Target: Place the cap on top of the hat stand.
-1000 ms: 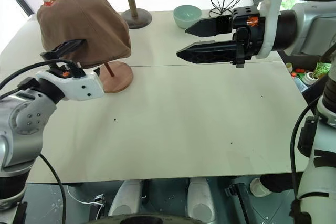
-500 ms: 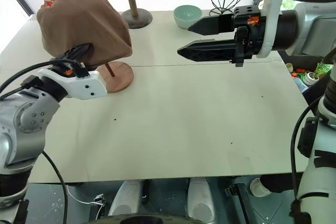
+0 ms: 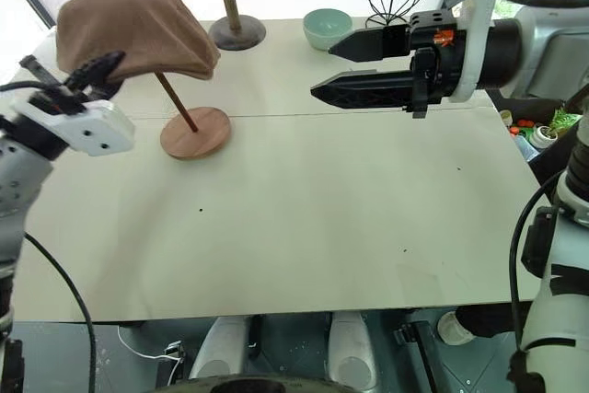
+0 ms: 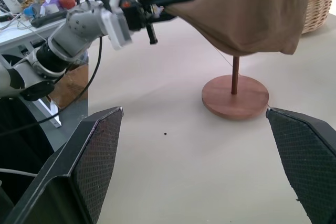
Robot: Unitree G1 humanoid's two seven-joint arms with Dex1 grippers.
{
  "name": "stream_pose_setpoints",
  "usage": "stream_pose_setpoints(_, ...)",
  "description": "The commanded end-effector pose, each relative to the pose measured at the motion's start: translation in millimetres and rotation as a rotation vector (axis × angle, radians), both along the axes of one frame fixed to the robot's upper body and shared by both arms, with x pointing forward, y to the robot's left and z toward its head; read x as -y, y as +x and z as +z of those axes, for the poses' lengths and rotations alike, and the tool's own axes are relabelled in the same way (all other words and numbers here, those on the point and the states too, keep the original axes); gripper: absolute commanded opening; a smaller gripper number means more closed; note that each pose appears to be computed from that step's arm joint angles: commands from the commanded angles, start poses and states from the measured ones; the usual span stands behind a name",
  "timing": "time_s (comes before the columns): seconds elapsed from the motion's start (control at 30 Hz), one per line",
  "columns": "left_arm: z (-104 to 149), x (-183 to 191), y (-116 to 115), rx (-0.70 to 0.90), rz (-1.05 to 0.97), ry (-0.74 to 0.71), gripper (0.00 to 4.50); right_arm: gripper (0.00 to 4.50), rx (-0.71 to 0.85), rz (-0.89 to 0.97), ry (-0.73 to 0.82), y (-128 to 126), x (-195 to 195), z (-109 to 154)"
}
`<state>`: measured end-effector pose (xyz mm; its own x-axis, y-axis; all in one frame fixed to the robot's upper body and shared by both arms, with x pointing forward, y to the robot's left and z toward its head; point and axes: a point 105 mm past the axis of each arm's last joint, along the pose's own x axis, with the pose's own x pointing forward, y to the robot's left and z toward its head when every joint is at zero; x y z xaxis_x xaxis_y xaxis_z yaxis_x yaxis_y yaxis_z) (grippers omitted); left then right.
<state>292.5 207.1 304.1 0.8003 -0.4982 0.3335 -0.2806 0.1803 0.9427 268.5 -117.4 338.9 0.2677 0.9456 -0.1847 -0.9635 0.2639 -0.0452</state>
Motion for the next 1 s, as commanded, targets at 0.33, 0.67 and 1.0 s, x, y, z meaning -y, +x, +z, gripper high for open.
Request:
stream_pose_setpoints(0.33,27,-18,-20,0.051,-0.185,-0.053,0.05,4.50,0.020,0.004,0.015,-2,7,4)
stream_pose_setpoints(0.67,16,-21,-9,-0.021,-0.395,0.133,0.05,4.50,0.012,0.022,-0.010,0,9,13)
stream_pose_setpoints(1.0,-5,-38,0,-0.085,-0.416,0.300,0.05,4.50,0.015,0.016,-0.032,0,10,16)
